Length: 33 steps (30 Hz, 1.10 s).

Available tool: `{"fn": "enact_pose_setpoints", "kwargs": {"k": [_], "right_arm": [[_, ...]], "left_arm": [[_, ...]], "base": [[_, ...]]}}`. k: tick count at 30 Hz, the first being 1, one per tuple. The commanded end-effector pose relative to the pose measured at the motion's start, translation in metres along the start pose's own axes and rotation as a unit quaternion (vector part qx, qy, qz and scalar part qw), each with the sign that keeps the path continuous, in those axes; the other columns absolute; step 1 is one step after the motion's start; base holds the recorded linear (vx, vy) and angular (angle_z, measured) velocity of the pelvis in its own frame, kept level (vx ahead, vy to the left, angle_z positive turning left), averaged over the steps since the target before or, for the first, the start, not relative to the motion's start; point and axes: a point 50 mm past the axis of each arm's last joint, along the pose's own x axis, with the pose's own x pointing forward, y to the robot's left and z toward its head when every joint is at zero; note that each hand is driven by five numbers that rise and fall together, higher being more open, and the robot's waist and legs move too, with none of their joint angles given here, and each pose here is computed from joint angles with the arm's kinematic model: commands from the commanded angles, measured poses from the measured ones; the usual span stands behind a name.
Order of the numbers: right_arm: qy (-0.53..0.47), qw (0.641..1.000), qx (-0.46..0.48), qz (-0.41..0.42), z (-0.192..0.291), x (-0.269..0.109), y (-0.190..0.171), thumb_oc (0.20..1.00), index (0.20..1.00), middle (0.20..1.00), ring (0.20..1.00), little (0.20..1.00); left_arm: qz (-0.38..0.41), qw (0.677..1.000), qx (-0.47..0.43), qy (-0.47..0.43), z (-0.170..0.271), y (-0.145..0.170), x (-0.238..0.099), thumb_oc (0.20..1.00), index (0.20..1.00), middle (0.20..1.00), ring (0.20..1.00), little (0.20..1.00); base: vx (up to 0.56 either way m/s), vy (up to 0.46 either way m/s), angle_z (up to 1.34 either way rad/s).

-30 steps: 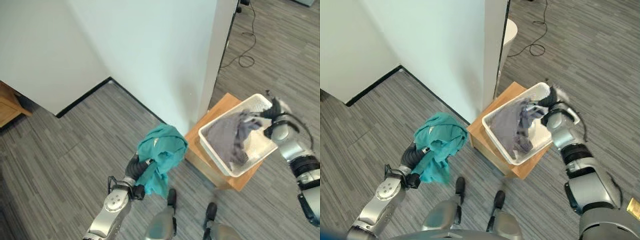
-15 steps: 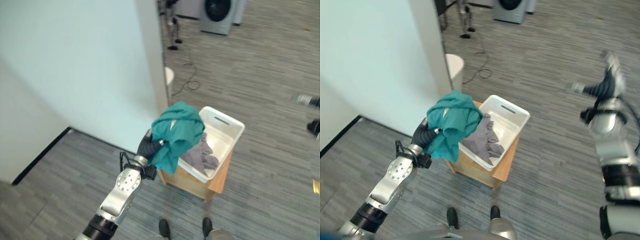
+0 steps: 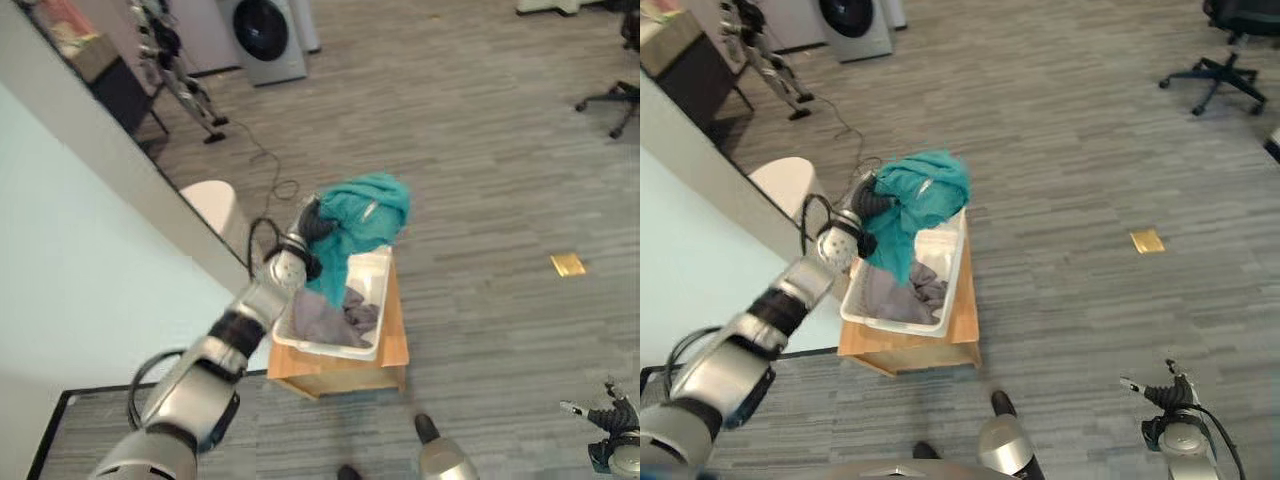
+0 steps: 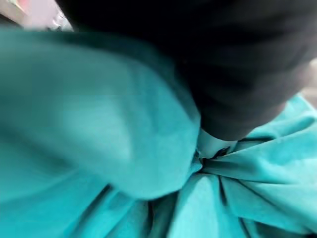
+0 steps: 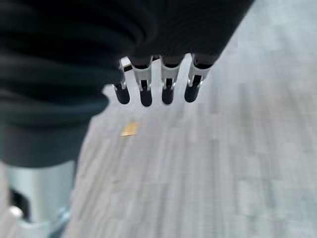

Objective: Pick up bed clothes into laundry basket.

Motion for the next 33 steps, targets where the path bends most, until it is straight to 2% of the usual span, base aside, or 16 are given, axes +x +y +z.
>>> {"fn": "enact_pose_setpoints", "kwargs": {"k": [1, 7, 10, 12, 17, 19, 22, 23, 24, 25, 28, 29, 30, 31, 32, 33], "right_arm": [[-0.01, 0.996, 0.084, -0.001, 0.005, 0.002, 0.004, 1.0, 1.0, 1.0, 1.0, 1.0], [-0.017, 0.981, 0.187, 0.047, 0.014, -0.005, 0.042, 1.0, 1.0, 1.0, 1.0, 1.0], [-0.03, 0.976, 0.205, 0.074, 0.026, -0.007, 0.061, 1.0, 1.0, 1.0, 1.0, 1.0], [-0.033, 0.975, 0.201, 0.091, 0.031, -0.008, 0.07, 1.0, 1.0, 1.0, 1.0, 1.0], [-0.033, 0.967, 0.231, 0.105, 0.035, -0.01, 0.075, 1.0, 1.0, 1.0, 1.0, 1.0], [-0.1, 0.958, 0.249, 0.098, 0.06, -0.013, 0.059, 1.0, 1.0, 1.0, 1.0, 1.0], [-0.219, 0.948, 0.218, 0.072, 0.094, -0.028, 0.027, 1.0, 1.0, 1.0, 1.0, 1.0], [-0.302, 0.933, 0.192, 0.039, 0.118, -0.044, 0.001, 1.0, 1.0, 1.0, 1.0, 1.0], [-0.382, 0.913, 0.145, -0.005, 0.145, -0.063, -0.015, 1.0, 1.0, 1.0, 1.0, 1.0], [-0.381, 0.913, 0.143, -0.004, 0.145, -0.064, -0.014, 1.0, 1.0, 1.0, 1.0, 1.0], [-0.526, 0.84, 0.13, 0.0, 0.216, -0.097, -0.008, 1.0, 1.0, 1.0, 1.0, 1.0], [-0.56, 0.82, 0.118, 0.005, 0.233, -0.108, -0.003, 1.0, 1.0, 1.0, 1.0, 1.0], [-0.56, 0.82, 0.118, 0.006, 0.233, -0.108, -0.002, 1.0, 1.0, 1.0, 1.0, 1.0], [-0.61, 0.787, 0.089, 0.009, 0.254, -0.125, 0.006, 1.0, 1.0, 1.0, 1.0, 1.0], [-0.611, 0.787, 0.089, 0.01, 0.255, -0.126, 0.007, 1.0, 1.0, 1.0, 1.0, 1.0], [-0.648, 0.758, 0.075, 0.026, 0.269, -0.141, 0.018, 1.0, 1.0, 1.0, 1.0, 1.0]], "left_arm": [[0.105, 0.992, 0.07, -0.013, 0.01, 0.06, 0.018, 0.2, 0.2, 0.2, 0.2, 0.2], [0.105, 0.983, 0.143, 0.048, 0.0, 0.064, 0.03, 0.2, 0.2, 0.2, 0.2, 0.2], [0.089, 0.984, 0.13, 0.083, -0.014, 0.057, 0.027, 0.2, 0.2, 0.2, 0.2, 0.2], [0.068, 0.986, 0.119, 0.1, -0.023, 0.043, 0.022, 1.0, 1.0, 1.0, 1.0, 1.0], [0.063, 0.987, 0.1, 0.109, -0.025, 0.035, 0.02, 1.0, 1.0, 1.0, 1.0, 1.0], [0.083, 0.988, 0.083, 0.102, -0.019, 0.044, 0.023, 1.0, 1.0, 1.0, 1.0, 1.0], [0.124, 0.988, 0.053, 0.071, -0.006, 0.061, 0.027, 1.0, 1.0, 1.0, 1.0, 1.0], [0.155, 0.987, -0.022, 0.028, 0.01, 0.071, 0.027, 1.0, 1.0, 1.0, 1.0, 1.0], [0.172, 0.968, -0.176, -0.042, 0.033, 0.079, 0.02, 1.0, 1.0, 1.0, 1.0, 1.0], [0.172, 0.968, -0.177, -0.04, 0.032, 0.079, 0.019, 1.0, 1.0, 1.0, 1.0, 1.0], [0.181, 0.908, -0.35, -0.143, 0.063, 0.087, -0.003, 1.0, 1.0, 1.0, 1.0, 1.0], [0.186, 0.89, -0.381, -0.166, 0.066, 0.088, -0.014, 1.0, 1.0, 1.0, 1.0, 1.0], [0.188, 0.89, -0.38, -0.165, 0.065, 0.089, -0.015, 1.0, 1.0, 1.0, 1.0, 1.0], [0.18, 0.877, -0.4, -0.195, 0.06, 0.086, -0.036, 1.0, 1.0, 1.0, 1.0, 1.0], [0.181, 0.878, -0.399, -0.193, 0.059, 0.087, -0.037, 1.0, 1.0, 1.0, 1.0, 1.0], [0.195, 0.862, -0.423, -0.201, 0.042, 0.087, -0.063, 1.0, 1.0, 1.0, 1.0, 1.0]], "base": [[-0.04, 0.001, -0.18], [-0.09, -0.016, -0.04], [-0.08, -0.022, -0.01], [-0.07, -0.027, 0.01], [-0.01, -0.007, 0.0], [0.0, -0.015, -0.02], [0.04, -0.049, -0.04], [0.2, -0.165, 0.15], [0.17, -0.159, 0.26], [0.15, -0.176, 0.31], [0.05, -0.135, 0.26], [-0.01, -0.109, 0.3], [0.02, -0.103, 0.38], [-0.01, -0.072, 0.48], [-0.02, -0.126, 0.43], [-0.06, -0.108, 0.45]]}}
